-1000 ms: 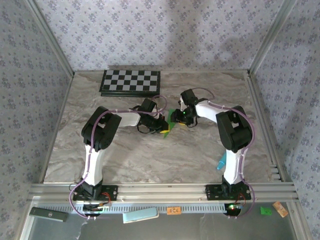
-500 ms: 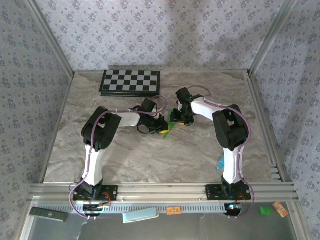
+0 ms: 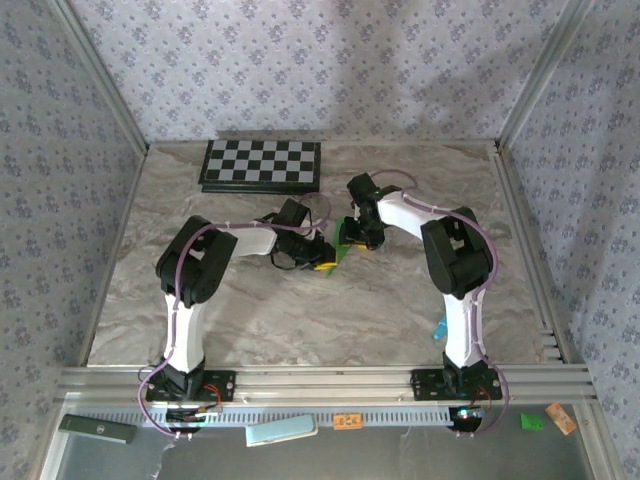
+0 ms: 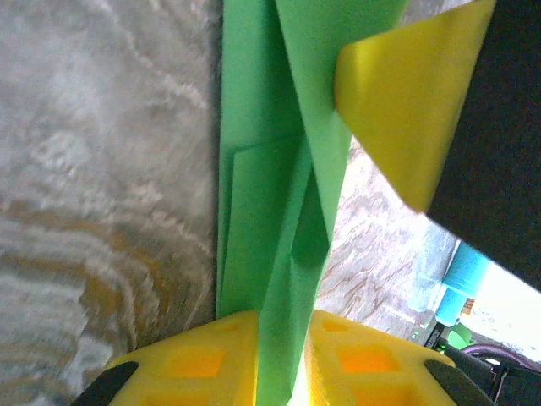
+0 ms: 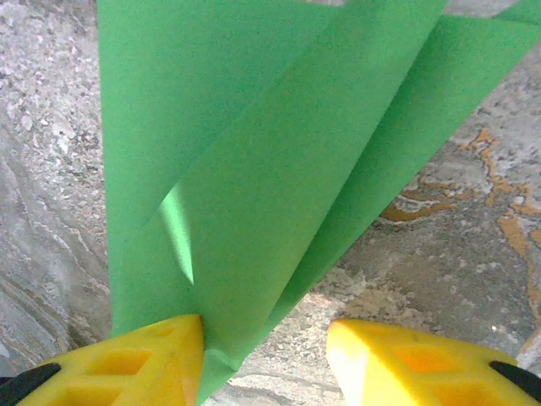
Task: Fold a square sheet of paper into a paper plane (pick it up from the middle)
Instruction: Fold the wing for the fifth time at the center of the table.
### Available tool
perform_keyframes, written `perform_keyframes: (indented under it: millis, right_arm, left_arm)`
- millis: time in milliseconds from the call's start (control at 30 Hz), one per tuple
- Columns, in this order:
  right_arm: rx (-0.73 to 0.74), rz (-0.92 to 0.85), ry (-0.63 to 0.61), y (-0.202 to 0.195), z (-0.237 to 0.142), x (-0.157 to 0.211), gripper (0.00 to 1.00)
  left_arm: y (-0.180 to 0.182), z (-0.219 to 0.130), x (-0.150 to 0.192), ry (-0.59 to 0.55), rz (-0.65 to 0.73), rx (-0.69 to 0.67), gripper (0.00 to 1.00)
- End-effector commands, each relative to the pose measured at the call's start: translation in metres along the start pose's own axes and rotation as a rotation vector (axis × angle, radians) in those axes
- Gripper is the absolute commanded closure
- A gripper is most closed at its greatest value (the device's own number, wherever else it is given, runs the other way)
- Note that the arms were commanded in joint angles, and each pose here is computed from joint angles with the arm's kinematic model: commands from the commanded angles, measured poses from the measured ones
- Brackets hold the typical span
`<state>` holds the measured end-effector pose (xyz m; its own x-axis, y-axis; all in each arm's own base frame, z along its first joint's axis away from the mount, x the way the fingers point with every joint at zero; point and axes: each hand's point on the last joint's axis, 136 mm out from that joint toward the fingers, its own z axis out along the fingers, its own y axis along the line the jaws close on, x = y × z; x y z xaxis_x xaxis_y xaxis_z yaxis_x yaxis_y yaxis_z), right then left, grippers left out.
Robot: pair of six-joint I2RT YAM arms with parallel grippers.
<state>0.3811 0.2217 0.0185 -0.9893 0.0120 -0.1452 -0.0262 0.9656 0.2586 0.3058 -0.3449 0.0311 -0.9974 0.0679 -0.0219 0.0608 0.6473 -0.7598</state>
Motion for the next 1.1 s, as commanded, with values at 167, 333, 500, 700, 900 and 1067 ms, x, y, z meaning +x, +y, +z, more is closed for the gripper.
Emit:
perform_keyframes:
  millis: [167,333,500,700,900,1067]
  right_arm:
    - [0.164,0.043,0.104,-0.045,0.046,0.027,0.51]
    - [0.157,0.051,0.110,-0.045,0.045,0.027,0.51]
    - [0.155,0.062,0.118,-0.047,0.045,0.028,0.51]
    - [0.162,0.068,0.136,-0.048,0.046,0.030,0.48]
    - [0.173,0.071,0.156,-0.048,0.048,0.032,0.47]
    - [0.180,0.073,0.162,-0.049,0.048,0.032,0.47]
  left_arm:
    - [-0.017,-0.033,-0.001,-0.070,0.049,-0.035,0.77]
    - [-0.035,-0.039,-0.009,-0.131,0.062,0.037,0.79]
    - [-0.047,-0.032,-0.007,-0.120,0.085,0.085,0.85]
    - [-0.045,-0.022,0.001,-0.086,0.108,0.058,0.87]
    - [-0.043,-0.015,0.000,-0.082,0.114,0.055,0.88]
    - [-0.038,-0.014,-0.004,-0.102,0.118,0.028,0.88]
